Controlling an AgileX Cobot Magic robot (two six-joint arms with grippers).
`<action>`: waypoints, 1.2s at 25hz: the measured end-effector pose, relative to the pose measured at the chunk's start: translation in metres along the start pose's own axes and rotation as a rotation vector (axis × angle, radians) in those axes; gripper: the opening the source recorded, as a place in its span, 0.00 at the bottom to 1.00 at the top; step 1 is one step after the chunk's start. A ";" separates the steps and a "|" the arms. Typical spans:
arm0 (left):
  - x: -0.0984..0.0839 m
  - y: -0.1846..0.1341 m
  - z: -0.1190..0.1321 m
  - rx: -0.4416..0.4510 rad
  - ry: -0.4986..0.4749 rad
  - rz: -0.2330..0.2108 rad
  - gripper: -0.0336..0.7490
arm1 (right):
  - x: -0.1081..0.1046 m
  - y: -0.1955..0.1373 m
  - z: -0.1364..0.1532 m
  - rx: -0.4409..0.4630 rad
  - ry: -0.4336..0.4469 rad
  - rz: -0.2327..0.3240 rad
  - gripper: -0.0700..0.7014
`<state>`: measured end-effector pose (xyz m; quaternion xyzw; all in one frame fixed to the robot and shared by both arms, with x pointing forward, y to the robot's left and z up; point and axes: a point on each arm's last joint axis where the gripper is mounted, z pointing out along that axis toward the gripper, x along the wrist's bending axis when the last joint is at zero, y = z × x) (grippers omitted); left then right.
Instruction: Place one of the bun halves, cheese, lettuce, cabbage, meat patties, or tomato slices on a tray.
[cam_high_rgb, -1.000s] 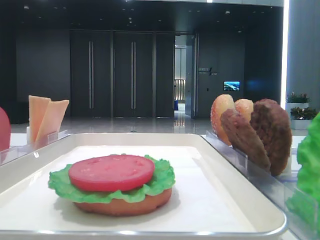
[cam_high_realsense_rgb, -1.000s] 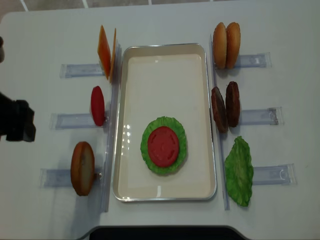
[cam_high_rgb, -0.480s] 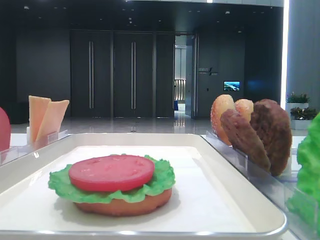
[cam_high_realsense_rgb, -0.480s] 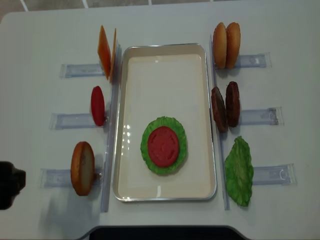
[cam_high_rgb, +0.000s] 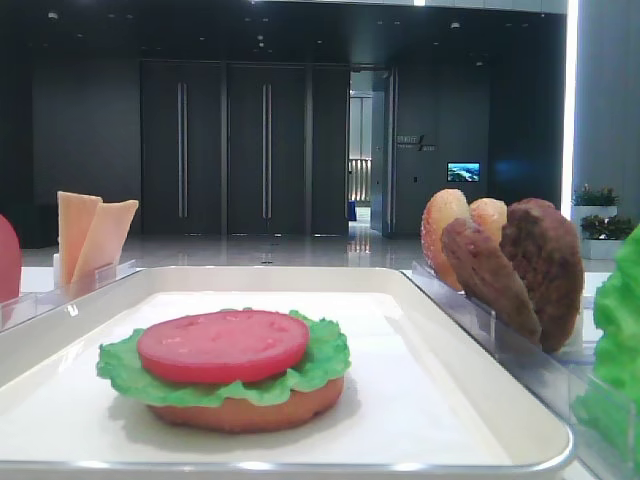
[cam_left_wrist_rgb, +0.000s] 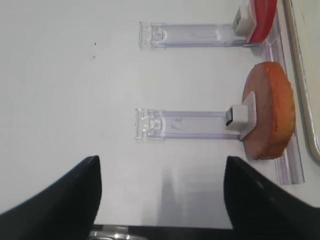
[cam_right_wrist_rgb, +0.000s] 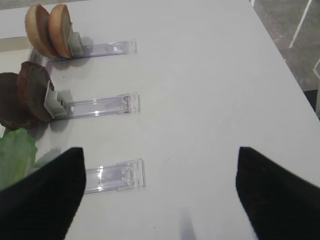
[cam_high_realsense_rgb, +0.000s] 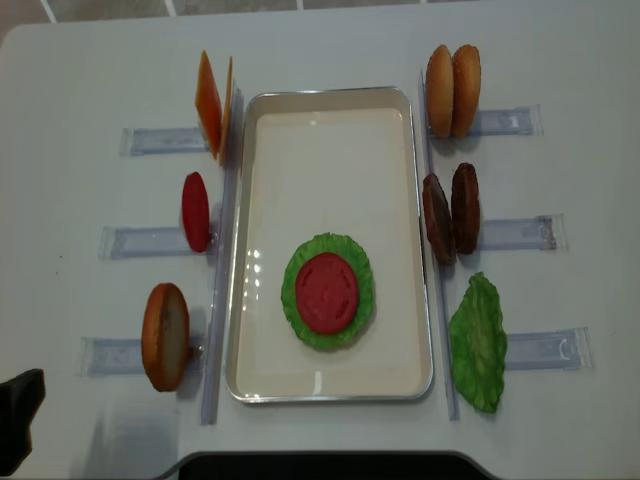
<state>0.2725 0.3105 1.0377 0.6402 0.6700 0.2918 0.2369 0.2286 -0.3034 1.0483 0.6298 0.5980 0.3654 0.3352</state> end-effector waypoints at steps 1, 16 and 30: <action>0.000 -0.002 -0.003 -0.022 -0.001 -0.003 0.78 | 0.000 0.000 0.000 0.000 0.000 0.000 0.84; 0.004 -0.026 -0.030 -0.272 -0.010 -0.032 0.78 | 0.000 0.000 0.000 0.000 0.000 0.000 0.84; 0.004 -0.026 -0.030 -0.272 -0.010 -0.032 0.78 | 0.000 0.000 0.000 0.000 0.000 0.000 0.84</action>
